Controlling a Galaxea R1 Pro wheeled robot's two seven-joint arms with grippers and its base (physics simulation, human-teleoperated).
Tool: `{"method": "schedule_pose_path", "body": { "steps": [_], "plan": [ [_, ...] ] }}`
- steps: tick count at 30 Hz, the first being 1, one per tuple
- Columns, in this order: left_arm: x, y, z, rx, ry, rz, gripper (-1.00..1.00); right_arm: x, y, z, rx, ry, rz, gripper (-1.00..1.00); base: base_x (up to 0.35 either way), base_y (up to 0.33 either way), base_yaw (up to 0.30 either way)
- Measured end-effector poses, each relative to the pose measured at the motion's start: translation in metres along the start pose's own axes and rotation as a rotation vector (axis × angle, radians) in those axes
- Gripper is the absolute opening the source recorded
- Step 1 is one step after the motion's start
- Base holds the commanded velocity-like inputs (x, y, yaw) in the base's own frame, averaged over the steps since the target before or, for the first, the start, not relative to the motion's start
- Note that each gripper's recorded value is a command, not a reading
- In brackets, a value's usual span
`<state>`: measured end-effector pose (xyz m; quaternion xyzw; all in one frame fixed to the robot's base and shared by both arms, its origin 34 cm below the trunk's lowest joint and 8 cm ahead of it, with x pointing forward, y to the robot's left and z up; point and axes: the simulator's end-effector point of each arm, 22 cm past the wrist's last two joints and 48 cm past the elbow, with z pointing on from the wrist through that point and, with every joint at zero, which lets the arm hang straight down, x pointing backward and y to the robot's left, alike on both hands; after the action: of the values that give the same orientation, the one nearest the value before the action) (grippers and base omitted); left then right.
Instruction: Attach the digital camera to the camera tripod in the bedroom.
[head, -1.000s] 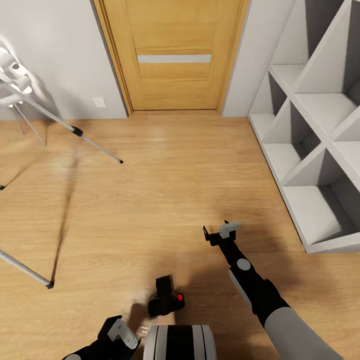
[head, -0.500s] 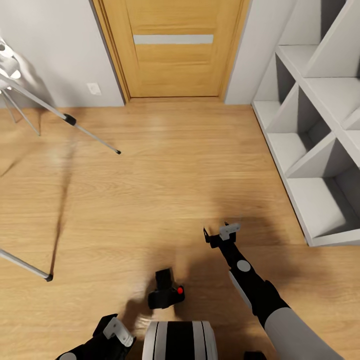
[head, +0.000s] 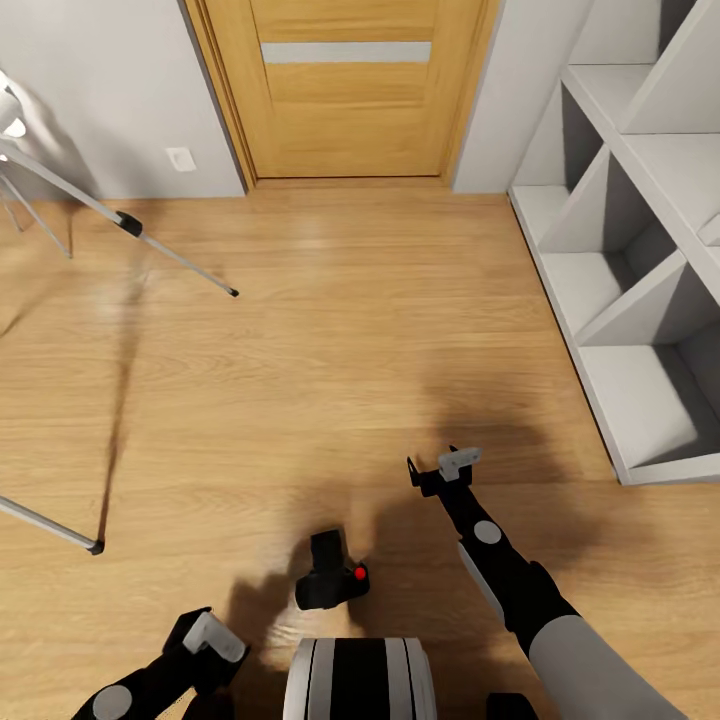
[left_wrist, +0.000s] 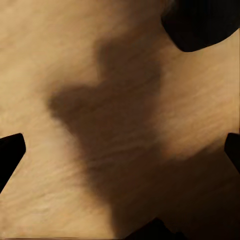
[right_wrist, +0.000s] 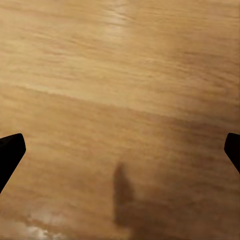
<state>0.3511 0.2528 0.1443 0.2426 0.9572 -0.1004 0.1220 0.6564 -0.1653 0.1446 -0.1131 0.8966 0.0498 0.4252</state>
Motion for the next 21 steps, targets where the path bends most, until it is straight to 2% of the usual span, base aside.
{"method": "schedule_pose_path", "body": {
  "steps": [6, 18, 21],
  "plan": [
    [0.0, 0.039, -0.007, -0.075, -0.008, -0.038, 1.0, 0.0, 0.0, 0.0, 0.0, 0.0, 0.0, 1.0, 0.0, 0.0, 0.0],
    [-0.028, 0.075, -0.023, -0.155, -0.08, -0.071, 1.0, 0.0, 0.0, 0.0, 0.0, 0.0, 0.0, 1.0, 0.0, 0.0, 0.0],
    [-0.038, 0.077, -0.025, -0.162, -0.104, -0.076, 1.0, 0.0, 0.0, 0.0, 0.0, 0.0, 0.0, 1.0, 0.0, 0.0, 0.0]
  ]
}}
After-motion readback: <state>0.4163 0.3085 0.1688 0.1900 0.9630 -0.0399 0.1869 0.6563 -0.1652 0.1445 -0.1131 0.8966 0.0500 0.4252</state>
